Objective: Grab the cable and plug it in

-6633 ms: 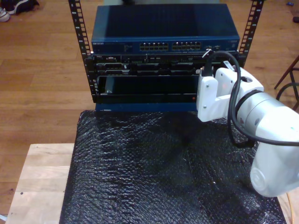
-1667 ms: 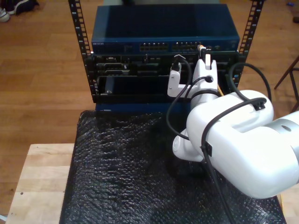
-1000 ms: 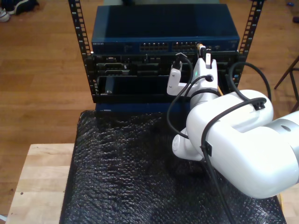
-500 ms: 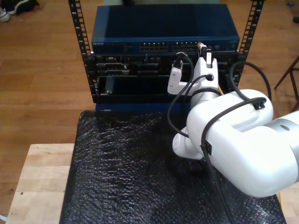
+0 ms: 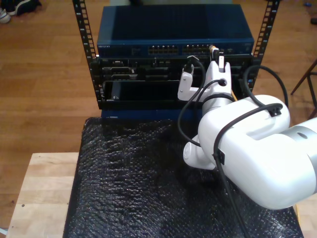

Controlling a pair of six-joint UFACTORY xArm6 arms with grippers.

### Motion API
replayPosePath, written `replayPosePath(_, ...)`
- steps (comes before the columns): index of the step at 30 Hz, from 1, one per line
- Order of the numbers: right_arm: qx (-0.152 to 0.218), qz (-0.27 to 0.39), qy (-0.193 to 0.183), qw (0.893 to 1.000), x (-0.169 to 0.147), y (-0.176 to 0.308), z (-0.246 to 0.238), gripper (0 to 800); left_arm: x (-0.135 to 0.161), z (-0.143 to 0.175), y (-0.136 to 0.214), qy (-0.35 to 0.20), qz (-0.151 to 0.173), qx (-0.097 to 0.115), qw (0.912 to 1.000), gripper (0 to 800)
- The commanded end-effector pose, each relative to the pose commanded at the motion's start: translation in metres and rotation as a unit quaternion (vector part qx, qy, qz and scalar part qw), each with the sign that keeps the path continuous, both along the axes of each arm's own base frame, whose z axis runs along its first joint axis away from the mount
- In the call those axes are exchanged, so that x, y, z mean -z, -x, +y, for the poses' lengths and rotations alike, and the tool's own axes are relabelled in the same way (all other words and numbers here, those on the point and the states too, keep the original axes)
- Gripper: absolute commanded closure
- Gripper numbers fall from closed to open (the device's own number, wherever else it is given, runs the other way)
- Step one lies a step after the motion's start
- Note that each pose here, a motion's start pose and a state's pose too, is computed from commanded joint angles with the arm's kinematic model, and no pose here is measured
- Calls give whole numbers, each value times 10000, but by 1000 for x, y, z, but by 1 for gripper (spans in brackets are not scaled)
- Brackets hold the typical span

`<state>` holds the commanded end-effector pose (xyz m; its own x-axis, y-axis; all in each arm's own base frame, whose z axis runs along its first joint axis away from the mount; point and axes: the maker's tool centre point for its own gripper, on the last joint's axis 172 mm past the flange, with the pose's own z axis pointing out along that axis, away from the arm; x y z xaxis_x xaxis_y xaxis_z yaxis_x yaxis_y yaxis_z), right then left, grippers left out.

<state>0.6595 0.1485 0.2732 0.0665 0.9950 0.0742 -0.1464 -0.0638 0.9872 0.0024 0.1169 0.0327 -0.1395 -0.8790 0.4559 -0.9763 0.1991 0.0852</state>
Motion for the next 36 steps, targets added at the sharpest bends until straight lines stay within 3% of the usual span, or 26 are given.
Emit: replayPosePath(36, -10, -14, -10, 10000, 1, -3, 2, 800, 0, 1, 0, -6, -5, 7, 10000, 0)
